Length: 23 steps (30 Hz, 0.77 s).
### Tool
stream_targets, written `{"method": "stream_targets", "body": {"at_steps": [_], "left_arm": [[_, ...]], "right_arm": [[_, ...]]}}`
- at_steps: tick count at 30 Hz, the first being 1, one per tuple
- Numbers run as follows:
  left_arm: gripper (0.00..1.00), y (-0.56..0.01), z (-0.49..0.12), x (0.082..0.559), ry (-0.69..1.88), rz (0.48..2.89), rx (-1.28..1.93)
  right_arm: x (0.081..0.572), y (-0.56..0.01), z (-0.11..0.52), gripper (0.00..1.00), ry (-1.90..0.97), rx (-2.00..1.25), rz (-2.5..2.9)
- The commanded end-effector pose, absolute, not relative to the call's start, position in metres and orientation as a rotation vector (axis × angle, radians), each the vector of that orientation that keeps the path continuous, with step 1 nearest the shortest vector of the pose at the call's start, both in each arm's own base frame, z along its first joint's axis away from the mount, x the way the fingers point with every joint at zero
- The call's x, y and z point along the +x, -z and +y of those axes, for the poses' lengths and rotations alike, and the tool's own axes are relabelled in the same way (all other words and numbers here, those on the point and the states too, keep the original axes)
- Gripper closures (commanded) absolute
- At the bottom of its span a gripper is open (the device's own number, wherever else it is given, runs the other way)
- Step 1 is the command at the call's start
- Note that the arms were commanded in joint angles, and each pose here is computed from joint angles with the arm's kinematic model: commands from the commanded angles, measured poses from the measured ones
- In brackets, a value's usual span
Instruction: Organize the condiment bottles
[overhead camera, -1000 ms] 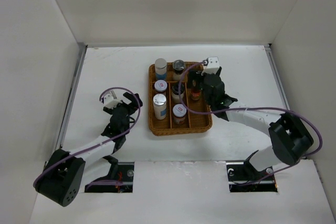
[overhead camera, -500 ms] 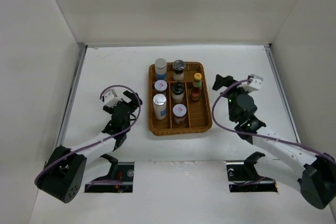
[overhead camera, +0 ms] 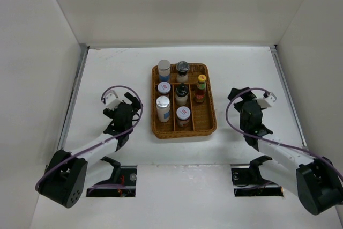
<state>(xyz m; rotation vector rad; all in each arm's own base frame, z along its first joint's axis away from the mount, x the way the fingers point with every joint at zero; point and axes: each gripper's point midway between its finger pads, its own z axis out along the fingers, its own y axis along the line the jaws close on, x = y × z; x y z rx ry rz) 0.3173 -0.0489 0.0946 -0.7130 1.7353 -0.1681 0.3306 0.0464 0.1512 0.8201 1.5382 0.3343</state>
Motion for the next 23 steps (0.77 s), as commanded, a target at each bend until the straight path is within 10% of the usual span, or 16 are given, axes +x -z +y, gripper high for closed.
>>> {"method": "stream_targets", "body": {"at_steps": [1, 23], "left_arm": [[0.0, -0.12, -0.05, 0.327, 0.196, 1.673, -0.737], [0.0, -0.118, -0.066, 0.34, 0.206, 1.71, -0.706]], "right_arm": [[0.336, -0.16, 0.053, 0.0, -0.429, 0.844, 1.497], [0.339, -0.15, 0.054, 0.0, -0.468, 0.858, 1.531]]}}
